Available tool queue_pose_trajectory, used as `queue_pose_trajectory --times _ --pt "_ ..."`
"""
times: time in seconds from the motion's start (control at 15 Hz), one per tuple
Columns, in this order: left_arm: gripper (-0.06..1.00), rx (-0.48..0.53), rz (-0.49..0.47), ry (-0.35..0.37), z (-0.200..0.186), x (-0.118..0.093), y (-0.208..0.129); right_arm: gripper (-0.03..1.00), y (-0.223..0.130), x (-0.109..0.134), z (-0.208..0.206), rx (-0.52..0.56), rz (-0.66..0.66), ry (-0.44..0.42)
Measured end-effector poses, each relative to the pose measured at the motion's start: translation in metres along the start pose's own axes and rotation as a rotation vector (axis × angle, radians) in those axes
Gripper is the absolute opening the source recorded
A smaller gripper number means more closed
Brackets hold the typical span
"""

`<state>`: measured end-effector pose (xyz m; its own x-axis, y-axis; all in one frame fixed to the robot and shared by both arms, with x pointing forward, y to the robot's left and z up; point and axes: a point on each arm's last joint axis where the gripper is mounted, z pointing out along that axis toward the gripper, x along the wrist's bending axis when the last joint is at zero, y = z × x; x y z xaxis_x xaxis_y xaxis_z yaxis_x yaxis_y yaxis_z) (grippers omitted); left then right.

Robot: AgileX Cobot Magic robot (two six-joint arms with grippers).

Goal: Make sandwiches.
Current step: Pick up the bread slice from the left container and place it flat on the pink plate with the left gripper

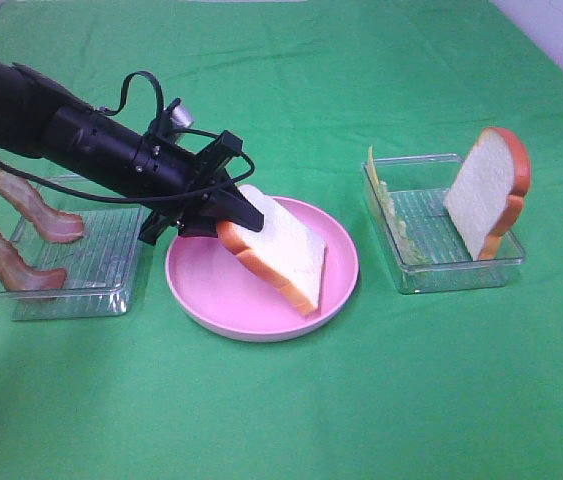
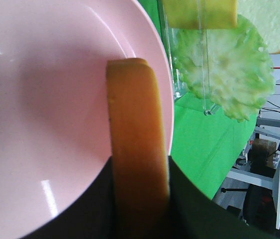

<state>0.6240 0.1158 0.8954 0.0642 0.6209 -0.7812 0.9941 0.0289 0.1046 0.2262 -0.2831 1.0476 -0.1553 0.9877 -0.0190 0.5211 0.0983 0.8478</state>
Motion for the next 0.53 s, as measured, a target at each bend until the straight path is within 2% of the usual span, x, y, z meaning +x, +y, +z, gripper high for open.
queue_pose_trajectory --times 0.13,0.2,0.33,0.4,0.53 --pt "0.23 -0.002 0.010 0.016 0.0000 0.0015 0.0002 0.81 0.0000 0.0000 0.0000 0.000 0.000 0.000" --pt "0.34 0.000 0.014 0.021 0.0000 0.0019 0.0000 0.81 0.0000 0.0000 0.0000 0.000 0.000 0.000" --pt "0.63 0.006 0.026 0.033 -0.0001 0.0030 -0.0005 0.81 0.0000 0.0000 0.0000 0.000 0.000 0.000" --pt "0.71 0.014 0.038 0.044 -0.0002 0.0041 -0.0012 0.81 0.0000 0.0000 0.0000 0.000 0.000 0.000" --pt "0.75 0.032 0.086 0.077 -0.0015 0.0047 -0.0002 0.81 0.0000 0.0000 0.0000 0.000 0.000 0.000"
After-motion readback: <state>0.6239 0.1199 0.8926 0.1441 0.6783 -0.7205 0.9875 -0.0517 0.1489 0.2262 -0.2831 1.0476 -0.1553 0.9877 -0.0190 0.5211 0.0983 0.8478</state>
